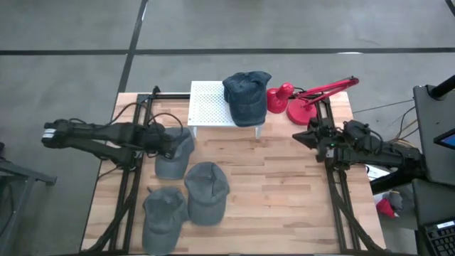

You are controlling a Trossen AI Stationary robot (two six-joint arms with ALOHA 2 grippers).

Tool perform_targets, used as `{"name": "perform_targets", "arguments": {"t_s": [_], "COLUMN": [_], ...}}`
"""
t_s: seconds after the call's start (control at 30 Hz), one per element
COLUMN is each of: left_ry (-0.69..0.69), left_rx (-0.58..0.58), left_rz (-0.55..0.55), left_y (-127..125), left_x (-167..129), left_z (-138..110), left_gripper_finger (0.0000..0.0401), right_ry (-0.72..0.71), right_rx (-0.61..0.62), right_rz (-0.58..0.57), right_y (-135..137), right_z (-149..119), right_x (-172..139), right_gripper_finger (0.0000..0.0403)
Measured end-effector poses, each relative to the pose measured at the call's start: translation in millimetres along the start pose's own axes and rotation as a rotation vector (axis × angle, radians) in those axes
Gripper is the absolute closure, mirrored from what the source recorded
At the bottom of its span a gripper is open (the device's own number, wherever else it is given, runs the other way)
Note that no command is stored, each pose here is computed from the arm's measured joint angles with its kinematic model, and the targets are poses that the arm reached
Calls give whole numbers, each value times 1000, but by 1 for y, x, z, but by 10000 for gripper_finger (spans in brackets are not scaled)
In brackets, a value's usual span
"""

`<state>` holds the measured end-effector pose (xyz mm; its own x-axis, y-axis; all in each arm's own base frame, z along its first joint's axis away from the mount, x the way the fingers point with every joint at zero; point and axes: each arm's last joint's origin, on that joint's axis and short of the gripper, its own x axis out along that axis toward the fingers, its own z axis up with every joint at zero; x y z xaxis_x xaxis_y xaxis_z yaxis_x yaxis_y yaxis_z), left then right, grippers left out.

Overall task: Pick & Place hat
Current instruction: Put the top gray cap on the shelf

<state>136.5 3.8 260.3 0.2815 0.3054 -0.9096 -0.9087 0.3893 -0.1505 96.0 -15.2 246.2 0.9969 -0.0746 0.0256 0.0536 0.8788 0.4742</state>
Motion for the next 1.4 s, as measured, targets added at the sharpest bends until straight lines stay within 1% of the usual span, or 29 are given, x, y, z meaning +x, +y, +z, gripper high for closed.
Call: {"name": "perform_targets", "arguments": {"t_s": [0.13,0.33,0.5,0.57,0.7,0.93,1.1,1.4], "left_ry": [19,22,23,23,24,23,23,22], "left_rx": [7,10,10,11,17,20,20,19], "left_rz": [22,31,30,30,31,30,30,29], "left_y": [0,1,1,1,1,1,1,1], "left_x": [1,2,2,2,2,2,2,2], "left_z": [-1,-1,-1,-1,-1,-1,-1,-1], "left_gripper_finger": [302,302,302,302,302,302,302,302], "right_ry": [9,4,14,16,15,49,66,105], "right_rx": [-9,-73,-145,-168,-171,-194,-261,-246], "right_rz": [123,141,126,91,10,-10,-15,-29], "right_y": [2,-3,-10,-14,-21,-28,-31,-37], "right_z": [-5,-17,-29,-33,-41,-53,-58,-69], "right_x": [-9,-12,-11,-9,-6,-4,-3,-1], "right_gripper_finger": [394,394,394,394,394,394,394,394]}}
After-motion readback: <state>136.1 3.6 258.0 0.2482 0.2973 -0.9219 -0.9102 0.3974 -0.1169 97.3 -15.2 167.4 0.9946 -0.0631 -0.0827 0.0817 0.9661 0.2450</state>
